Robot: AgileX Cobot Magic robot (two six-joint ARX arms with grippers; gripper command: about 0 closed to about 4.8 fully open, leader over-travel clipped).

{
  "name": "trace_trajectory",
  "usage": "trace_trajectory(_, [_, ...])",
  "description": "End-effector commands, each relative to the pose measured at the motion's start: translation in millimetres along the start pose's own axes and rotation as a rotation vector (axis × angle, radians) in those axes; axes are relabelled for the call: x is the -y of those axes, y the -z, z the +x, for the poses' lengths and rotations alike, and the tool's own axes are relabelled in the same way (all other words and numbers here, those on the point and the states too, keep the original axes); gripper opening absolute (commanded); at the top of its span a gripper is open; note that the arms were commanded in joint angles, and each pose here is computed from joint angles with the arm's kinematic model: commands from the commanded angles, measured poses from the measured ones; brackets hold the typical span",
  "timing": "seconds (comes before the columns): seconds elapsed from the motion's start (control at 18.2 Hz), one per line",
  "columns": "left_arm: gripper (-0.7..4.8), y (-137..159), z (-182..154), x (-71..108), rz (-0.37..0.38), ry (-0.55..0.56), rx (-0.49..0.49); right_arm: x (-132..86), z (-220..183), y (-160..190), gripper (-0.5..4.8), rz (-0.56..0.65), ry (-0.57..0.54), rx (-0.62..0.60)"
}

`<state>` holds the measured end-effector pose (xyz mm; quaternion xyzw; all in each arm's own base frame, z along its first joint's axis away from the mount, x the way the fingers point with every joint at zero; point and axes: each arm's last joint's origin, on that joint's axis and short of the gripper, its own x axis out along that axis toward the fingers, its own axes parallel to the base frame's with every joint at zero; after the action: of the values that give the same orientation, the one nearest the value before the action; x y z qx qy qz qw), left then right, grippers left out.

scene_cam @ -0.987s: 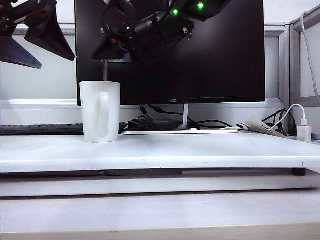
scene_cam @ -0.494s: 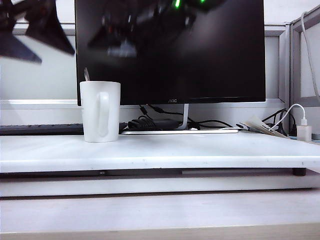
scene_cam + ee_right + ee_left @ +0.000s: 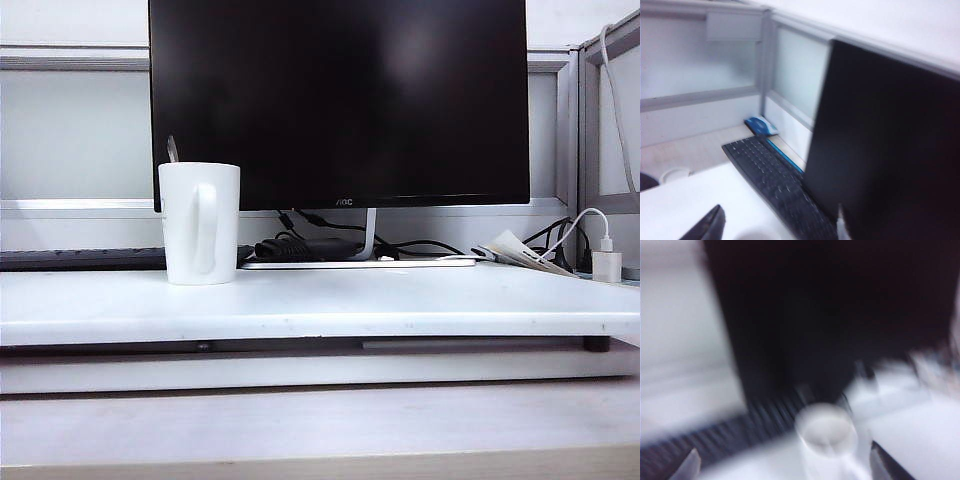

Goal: Pick up a spoon and stir the liquid in the cup.

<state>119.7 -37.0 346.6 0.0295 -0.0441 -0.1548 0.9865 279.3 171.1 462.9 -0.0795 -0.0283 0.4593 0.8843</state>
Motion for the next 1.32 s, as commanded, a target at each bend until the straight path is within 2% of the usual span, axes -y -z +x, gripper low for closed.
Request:
trace_trajectory(0.05, [4.79, -14.8, -57.9, -0.5, 0.0, -0.029, 0.147, -18.6, -72.2, -37.6, 2.61, -0.039, 0.039, -0.003])
trace_trajectory(0.16, [4.79, -15.8, -102.9, 0.3, 0.002, -0.037, 0.258, -45.2, -138.3, -62.3, 2.66, -0.059, 0.143, 0.006])
trace_trajectory(0.27, [4.79, -11.6, -134.3, 0.5, 0.008, -0.067, 0.333, -75.0, -204.9, -71.7, 2.67, -0.089, 0.262, -0.011])
trace_trajectory(0.38, [4.79, -9.7, -137.0, 1.6, 0.003, -0.026, 0.233, -113.2, -283.8, -66.3, 2.85, -0.089, 0.403, -0.019])
trace_trajectory(0.49, [4.79, -3.7, -135.7, 3.3, -0.02, 0.027, 0.174, -134.5, -323.2, -54.2, 2.84, -0.073, 0.456, -0.024])
trace_trajectory(0.55, [4.79, 1.6, -134.2, 3.7, -0.071, 0.034, 0.121, -148.6, -346.7, -40.7, 2.84, -0.062, 0.482, -0.028])
trace_trajectory(0.66, [4.79, 18.4, -125.7, 4.8, -0.169, 0.039, 0.009, -164.1, -367.4, -12.9, 2.84, 0.005, 0.493, -0.017])
trace_trajectory(0.77, [4.79, 39.5, -112.8, 6.6, -0.227, 0.056, -0.084, -172.7, -370.5, 25.1, 2.84, 0.049, 0.492, -0.019])
trace_trajectory(0.88, [4.79, 62.3, -98.5, 9.0, -0.241, 0.086, -0.15, -172.6, -353.8, 67.2, 2.84, 0.12, 0.474, -0.027])
trace_trajectory(0.99, [4.79, 89.4, -79.2, 11.9, -0.288, 0.13, -0.162, -161.2, -312.9, 121.6, 2.84, 0.208, 0.457, 0.0])
trace_trajectory(1.1, [4.79, 109.0, -67.2, 13.1, -0.325, 0.127, -0.154, -148.2, -274.1, 155.3, 2.83, 0.261, 0.403, 0.018])
trace_trajectory(1.15, [4.79, 117.7, -63.2, 13.6, -0.334, 0.126, -0.159, -142.0, -256.5, 169.2, 2.83, 0.273, 0.379, 0.036])
trace_trajectory(1.21, [4.79, 133.7, -57.0, 14.6, -0.351, 0.12, -0.184, -134.5, -229.8, 198.0, 2.83, 0.257, 0.333, 0.087])
trace_trajectory(1.32, [4.69, 150.3, -53.6, 15.7, -0.354, 0.114, -0.234, -131.6, -212.2, 230.2, 2.38, 0.247, 0.311, 0.114])
